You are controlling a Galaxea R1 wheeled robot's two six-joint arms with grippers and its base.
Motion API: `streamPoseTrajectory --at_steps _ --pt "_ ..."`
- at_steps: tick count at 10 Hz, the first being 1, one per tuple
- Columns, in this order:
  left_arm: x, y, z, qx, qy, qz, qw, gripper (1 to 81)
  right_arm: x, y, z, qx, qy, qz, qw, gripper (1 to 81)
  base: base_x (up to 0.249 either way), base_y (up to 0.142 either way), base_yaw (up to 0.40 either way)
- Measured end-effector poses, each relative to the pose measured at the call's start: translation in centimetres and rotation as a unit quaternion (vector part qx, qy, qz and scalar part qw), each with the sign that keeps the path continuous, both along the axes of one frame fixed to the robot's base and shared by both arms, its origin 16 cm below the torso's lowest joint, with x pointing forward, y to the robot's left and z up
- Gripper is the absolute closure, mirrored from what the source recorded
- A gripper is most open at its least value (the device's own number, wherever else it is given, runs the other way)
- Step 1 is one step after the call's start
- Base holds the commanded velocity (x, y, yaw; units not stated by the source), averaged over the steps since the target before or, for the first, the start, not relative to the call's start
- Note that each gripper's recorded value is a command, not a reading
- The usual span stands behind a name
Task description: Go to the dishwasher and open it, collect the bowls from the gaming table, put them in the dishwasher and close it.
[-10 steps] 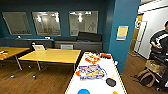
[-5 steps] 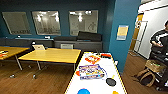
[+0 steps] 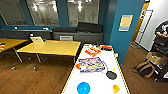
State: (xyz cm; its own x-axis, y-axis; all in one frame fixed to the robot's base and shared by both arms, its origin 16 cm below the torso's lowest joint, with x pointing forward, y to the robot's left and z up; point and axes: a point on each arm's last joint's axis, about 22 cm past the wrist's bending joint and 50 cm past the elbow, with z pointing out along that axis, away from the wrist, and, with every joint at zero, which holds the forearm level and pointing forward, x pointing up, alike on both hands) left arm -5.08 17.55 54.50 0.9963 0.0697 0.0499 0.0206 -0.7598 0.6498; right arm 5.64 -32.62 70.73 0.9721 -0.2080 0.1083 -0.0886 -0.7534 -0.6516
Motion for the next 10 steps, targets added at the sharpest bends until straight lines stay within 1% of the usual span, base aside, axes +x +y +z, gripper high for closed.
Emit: streamPoseTrajectory --at_steps 1,2,3,4,6,8,10 --pt "-0.7 -0.3 0.0 -0.002 0.013 0.0 0.9999 1.0 1.2 -1.2 1.8 -0.004 0.003 -0.007 1.0 1.0 0.0 0.0 0.0" --pt "-1.1 -0.5 0.0 -0.003 0.023 0.0 0.9997 1.0 2.6 -1.3 3.4 0.001 0.004 -0.014 0.9999 1.0 0.0 0.0 0.0" --pt "-1.1 -0.5 0.0 -0.003 0.025 0.001 0.9997 1.0 5.1 -1.3 5.0 0.006 -0.011 -0.022 0.9997 1.0 0.0 0.0 0.0" --pt "-1.0 -0.5 0.0 -0.003 0.026 0.002 0.9997 1.0 7.9 -1.7 6.2 0.005 -0.031 -0.032 0.999 1.0 0.0 0.0 0.0" --pt "-1.0 -0.1 -0.5 0.003 0.024 0.001 0.9997 1.0 12.4 -2.5 8.2 0.0 -0.054 -0.043 0.9976 1.0 0.0 0.0 0.0" --pt "-1.1 -0.6 -0.8 0.003 0.025 0.001 0.9997 1.0 17.4 -2.9 10.3 -0.004 -0.077 -0.038 0.9963 1.0 0.0 0.0 0.0" --pt "-1.1 -0.5 -0.9 0.005 0.025 0.0 0.9997 1.0 21.4 -3.1 12.6 -0.008 -0.088 -0.029 0.9957 1.0 0.0 0.0 0.0"
